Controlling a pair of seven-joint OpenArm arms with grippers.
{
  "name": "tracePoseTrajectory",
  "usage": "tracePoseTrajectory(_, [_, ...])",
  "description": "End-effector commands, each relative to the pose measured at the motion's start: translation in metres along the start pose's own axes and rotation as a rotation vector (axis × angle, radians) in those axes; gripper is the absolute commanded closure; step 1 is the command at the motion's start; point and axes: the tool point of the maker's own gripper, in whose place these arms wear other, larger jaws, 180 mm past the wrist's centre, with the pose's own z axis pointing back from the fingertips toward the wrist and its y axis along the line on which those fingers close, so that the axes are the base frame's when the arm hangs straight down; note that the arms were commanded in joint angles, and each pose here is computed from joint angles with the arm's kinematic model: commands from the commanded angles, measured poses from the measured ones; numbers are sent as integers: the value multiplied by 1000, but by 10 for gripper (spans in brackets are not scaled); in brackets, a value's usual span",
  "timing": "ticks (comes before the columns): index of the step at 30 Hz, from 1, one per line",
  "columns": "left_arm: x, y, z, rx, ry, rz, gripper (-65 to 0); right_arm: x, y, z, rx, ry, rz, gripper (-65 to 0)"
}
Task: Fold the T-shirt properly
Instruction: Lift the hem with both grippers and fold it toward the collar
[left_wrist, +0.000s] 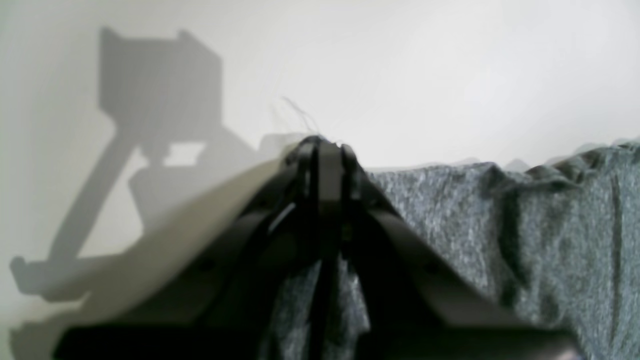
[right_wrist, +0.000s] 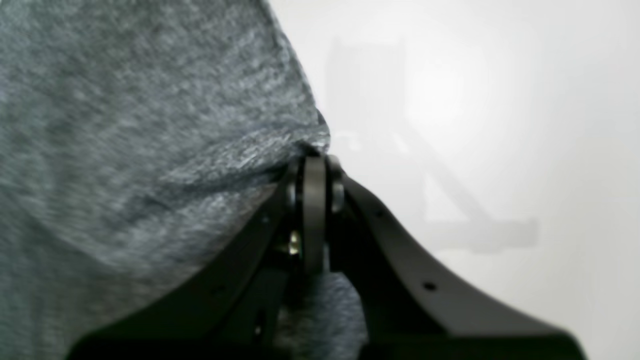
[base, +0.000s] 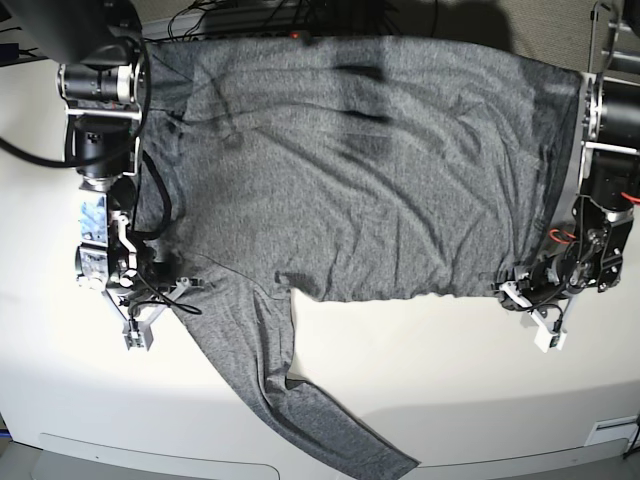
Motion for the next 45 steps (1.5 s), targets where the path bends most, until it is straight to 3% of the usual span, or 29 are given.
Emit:
tracePoseTrajectory(1, [14, 3, 3, 11, -11, -30, 0, 30, -12, 6, -27, -79, -1, 0])
tracePoseTrajectory(7, [31, 1, 4, 23, -77, -83, 0, 41, -17, 8, -47, -92, -16, 0])
tracePoseTrajectory(13, [49, 10, 7, 125, -117, -119, 0, 66, -20, 13, -54, -135, -21, 0])
tracePoseTrajectory(27, [133, 1, 26, 134, -238, -168, 0, 107, -27, 23, -79, -210, -38, 0])
tracePoseTrajectory(34, [114, 5, 24, 145, -114, -160, 0, 104, -46, 29, -75, -195, -22, 0])
tracePoseTrajectory(45, [121, 0, 43, 103, -61, -135, 0, 87, -49, 56, -6, -155, 111, 0])
